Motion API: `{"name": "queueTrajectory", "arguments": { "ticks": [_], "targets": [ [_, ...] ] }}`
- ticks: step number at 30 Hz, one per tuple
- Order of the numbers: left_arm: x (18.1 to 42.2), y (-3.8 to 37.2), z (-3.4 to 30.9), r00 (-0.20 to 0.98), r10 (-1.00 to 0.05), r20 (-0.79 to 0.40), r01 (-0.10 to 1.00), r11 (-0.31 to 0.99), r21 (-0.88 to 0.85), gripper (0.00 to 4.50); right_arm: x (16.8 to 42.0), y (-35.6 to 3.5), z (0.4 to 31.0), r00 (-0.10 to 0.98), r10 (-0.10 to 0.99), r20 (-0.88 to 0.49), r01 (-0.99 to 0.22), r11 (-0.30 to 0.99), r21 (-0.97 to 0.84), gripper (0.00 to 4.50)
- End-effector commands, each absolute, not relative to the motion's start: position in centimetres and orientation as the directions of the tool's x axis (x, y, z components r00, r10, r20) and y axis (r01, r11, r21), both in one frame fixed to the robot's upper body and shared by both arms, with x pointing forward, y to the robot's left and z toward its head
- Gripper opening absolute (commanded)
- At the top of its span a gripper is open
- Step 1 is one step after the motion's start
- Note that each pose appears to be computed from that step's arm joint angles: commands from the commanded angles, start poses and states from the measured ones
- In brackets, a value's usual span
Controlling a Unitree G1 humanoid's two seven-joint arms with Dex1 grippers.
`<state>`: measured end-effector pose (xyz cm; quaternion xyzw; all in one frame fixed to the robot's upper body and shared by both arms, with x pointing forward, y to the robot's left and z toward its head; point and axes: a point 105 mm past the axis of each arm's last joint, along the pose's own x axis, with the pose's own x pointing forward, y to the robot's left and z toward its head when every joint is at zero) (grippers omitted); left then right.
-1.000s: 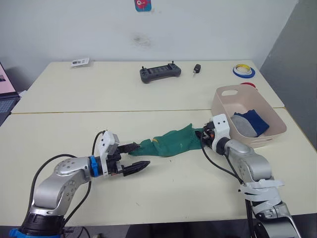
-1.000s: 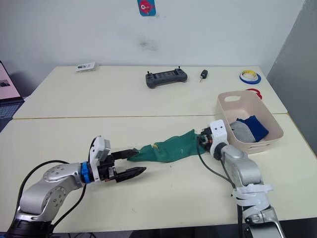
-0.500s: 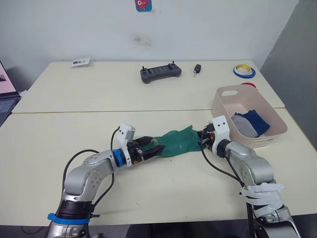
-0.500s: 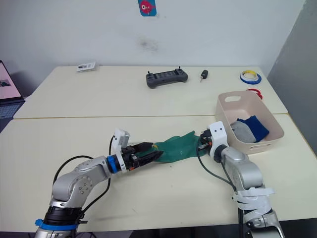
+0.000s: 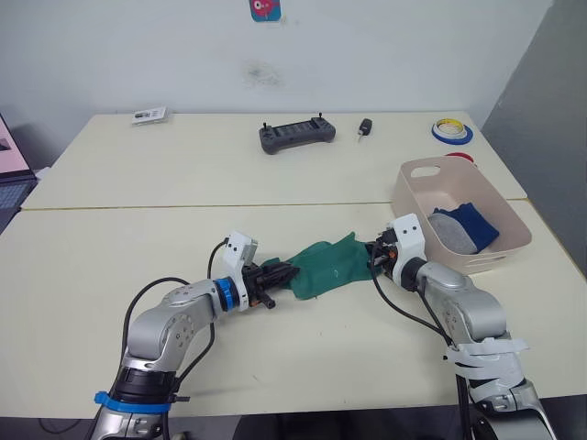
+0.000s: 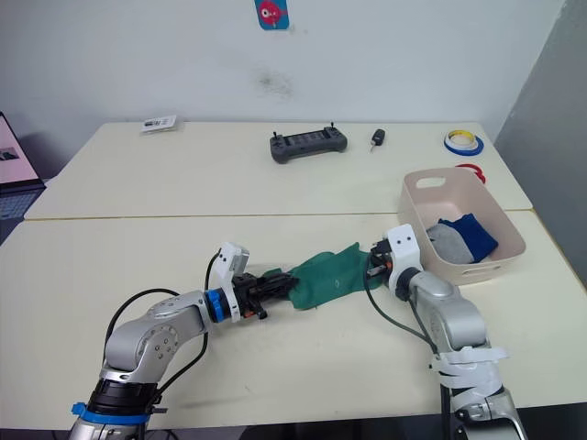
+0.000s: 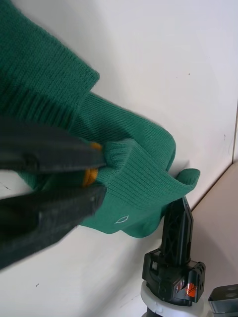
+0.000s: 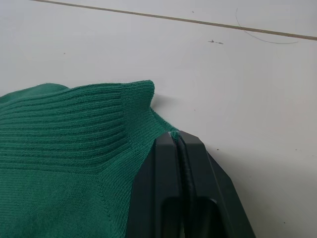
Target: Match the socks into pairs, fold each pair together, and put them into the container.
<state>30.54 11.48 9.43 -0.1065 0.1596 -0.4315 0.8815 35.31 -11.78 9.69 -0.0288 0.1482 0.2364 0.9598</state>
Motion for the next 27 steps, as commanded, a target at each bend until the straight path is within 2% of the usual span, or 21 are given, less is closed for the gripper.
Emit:
{"name": "queueTrajectory", "arguments": {
  "ticks": [1, 4, 9, 17, 22, 27],
  "targets": [
    [30.8, 11.4, 10.9, 0.566, -0.81, -0.153, 0.76, 0.584, -0.285, 0.02, 35.3, -11.3, 12.0, 0.854, 0.474, -0.216, -0.485, 0.874, 0.0, 0.0],
    [30.8, 11.3, 12.2, 0.543, -0.831, -0.12, 0.786, 0.553, -0.276, 0.02, 34.7, -10.7, 13.4, 0.841, 0.516, -0.164, -0.522, 0.853, 0.011, 0.0],
    [29.4, 12.2, 14.5, 0.453, -0.886, -0.099, 0.843, 0.462, -0.275, 0.02, 32.2, -9.5, 16.2, 0.773, 0.631, -0.064, -0.63, 0.775, 0.034, 0.0],
    [27.0, 15.3, 16.7, 0.347, -0.922, -0.17, 0.878, 0.383, -0.288, 0.02, 27.0, -7.4, 18.8, 0.636, 0.771, 0.039, -0.766, 0.624, 0.154, 0.0],
    [24.8, 17.8, 14.1, 0.277, -0.9, -0.336, 0.859, 0.389, -0.334, 0.02, 24.4, -6.5, 16.8, 0.628, 0.778, -0.013, -0.742, 0.605, 0.289, 0.0],
    [24.2, 19.1, 11.8, 0.317, -0.865, -0.389, 0.848, 0.442, -0.291, 0.02, 22.9, -6.0, 13.2, 0.644, 0.755, -0.124, -0.705, 0.648, 0.287, 0.0]
  ]
}}
